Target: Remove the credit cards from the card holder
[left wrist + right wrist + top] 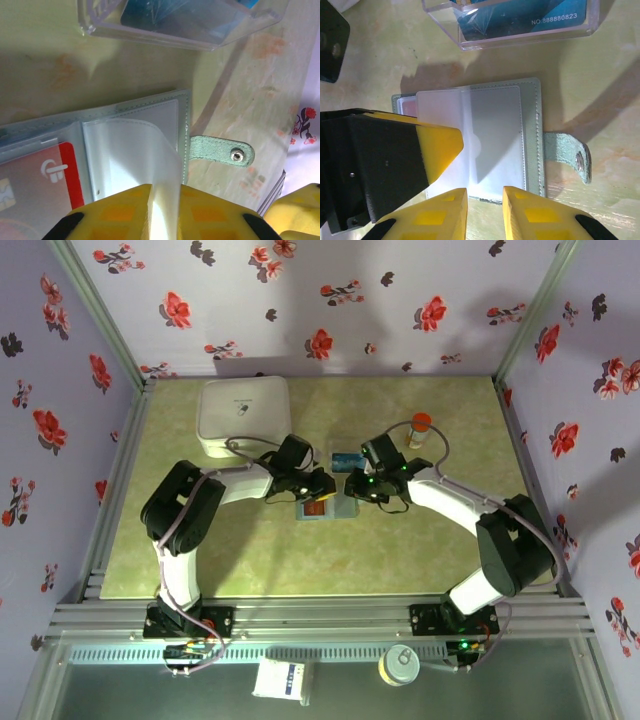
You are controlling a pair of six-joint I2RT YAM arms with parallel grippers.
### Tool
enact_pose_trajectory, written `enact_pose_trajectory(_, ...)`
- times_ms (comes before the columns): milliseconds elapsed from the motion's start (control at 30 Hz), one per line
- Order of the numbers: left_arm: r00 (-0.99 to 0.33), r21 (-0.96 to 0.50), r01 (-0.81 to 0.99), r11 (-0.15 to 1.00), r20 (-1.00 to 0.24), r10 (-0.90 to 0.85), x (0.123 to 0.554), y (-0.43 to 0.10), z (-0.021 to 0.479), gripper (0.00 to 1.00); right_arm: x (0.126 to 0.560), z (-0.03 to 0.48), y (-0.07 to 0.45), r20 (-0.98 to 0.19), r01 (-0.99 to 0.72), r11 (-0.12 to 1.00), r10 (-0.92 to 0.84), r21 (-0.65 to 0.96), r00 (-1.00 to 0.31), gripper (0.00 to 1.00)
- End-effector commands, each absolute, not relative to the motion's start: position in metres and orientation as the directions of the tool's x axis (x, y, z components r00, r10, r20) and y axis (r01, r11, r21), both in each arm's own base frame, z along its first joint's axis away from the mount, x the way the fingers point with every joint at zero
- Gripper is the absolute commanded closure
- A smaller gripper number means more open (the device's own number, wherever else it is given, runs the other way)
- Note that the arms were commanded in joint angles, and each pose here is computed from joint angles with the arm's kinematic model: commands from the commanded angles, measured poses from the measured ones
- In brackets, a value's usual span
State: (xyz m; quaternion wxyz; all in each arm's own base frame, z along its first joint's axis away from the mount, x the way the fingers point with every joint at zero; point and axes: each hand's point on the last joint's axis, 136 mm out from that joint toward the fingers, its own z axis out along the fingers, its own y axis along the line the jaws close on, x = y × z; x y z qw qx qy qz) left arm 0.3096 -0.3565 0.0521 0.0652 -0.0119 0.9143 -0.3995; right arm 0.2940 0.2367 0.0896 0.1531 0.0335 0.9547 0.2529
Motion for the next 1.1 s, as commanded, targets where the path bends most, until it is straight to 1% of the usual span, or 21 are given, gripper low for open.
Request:
enact_pose_trajectory(0,-0.992,-0.733,0.04,0.679,-0.113,-0.064,0.312,-0.364,0.056,0.8,0.292,0.093,0.228,-0.289,-0.015,0.876,0.143,0.482,-0.946,0.74)
enact_pose_trajectory(200,-0.99,-0.741,0.062,0.669,-0.132,-0.054,0.318,-0.373,0.069,0.74,0.291,0.101,0.22,-0.31,-0.012,0.879,0.156,0.477,-0.938,0.73)
enact_pose_trajectory(567,-0.99,-0.739,0.08,0.668,-0.14,-0.036,0.315,-0.377,0.072,0.73,0.286,0.11,0.213,-0.325,-0.003,0.869,0.182,0.495,-0.928,0.73)
enact_pose_trajectory(800,-0.986,-0.733,0.074,0.676,-0.154,-0.059,0.311,-0.359,0.077,0.73,0.288,0.105,0.224,-0.291,0.012,0.844,0.199,0.537,-0.936,0.73)
enact_pose_trajectory(1067,-0.979,-0.725,0.037,0.688,-0.166,-0.122,0.305,-0.32,0.079,0.73,0.291,0.095,0.25,-0.254,-0.001,0.824,0.174,0.566,-0.951,0.73)
